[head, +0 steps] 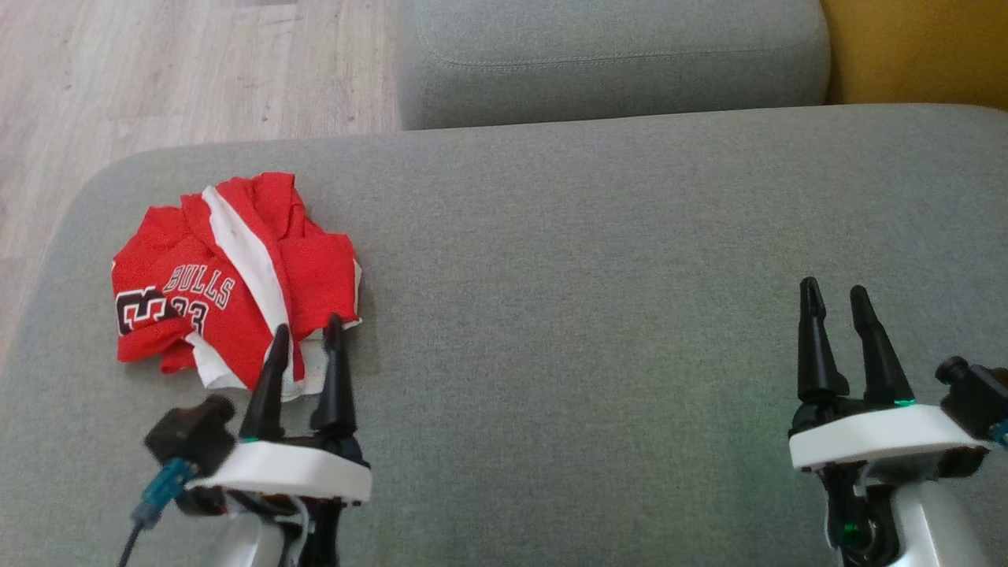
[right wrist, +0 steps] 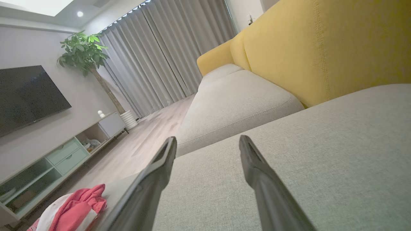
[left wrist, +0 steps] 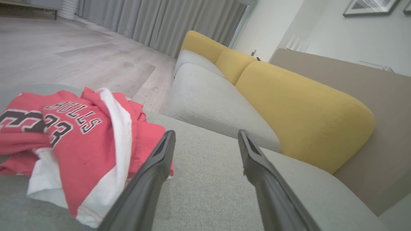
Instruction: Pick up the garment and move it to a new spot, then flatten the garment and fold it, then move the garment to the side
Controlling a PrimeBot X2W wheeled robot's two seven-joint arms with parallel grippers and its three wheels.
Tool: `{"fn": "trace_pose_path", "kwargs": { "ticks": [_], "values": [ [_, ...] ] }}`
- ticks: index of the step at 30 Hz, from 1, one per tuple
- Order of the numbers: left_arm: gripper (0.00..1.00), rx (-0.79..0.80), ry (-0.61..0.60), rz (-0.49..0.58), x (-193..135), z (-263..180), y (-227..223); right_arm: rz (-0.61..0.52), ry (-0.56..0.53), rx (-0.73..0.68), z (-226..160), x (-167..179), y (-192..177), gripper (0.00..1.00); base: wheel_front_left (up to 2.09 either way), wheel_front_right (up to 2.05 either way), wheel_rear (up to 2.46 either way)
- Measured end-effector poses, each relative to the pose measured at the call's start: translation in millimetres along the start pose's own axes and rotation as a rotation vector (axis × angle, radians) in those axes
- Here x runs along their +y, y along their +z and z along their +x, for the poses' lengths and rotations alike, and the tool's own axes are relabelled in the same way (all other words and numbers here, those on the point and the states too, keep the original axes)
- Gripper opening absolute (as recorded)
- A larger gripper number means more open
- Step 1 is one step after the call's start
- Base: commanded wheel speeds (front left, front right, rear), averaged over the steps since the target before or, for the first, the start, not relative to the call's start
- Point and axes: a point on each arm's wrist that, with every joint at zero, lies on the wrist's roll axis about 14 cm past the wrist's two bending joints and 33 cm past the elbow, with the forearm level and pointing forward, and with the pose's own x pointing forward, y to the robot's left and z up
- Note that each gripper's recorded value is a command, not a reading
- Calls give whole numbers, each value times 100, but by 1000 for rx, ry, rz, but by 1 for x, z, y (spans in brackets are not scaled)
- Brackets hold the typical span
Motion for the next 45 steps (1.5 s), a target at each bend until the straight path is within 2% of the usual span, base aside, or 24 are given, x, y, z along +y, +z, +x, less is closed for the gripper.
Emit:
{"fn": "trace_pose_path", "kwargs": {
  "ticks": [24, 29, 32, 38, 42, 45],
  "values": [
    [100, 67, -46, 382, -8, -2, -31, -388, 49, 12, -3, 5, -8, 100, 0, 0, 0],
    [100, 69, -52, 433, -9, -3, -35, -473, 82, 8, -2, 13, -9, 100, 0, 0, 0],
    [100, 51, -52, 424, -11, -2, -32, -515, 97, -3, -2, 17, -8, 100, 0, 0, 0],
    [100, -6, -45, 348, -17, 2, -19, -452, 82, -36, -2, 14, -1, 100, 0, 0, 0],
    [100, -32, -6, 297, -8, 0, -13, -380, 52, -30, -5, 5, -5, 100, 0, 0, 0],
    [100, -20, 11, 299, -2, -5, -19, -347, 38, -13, -9, 0, -11, 100, 0, 0, 0]
  ]
}}
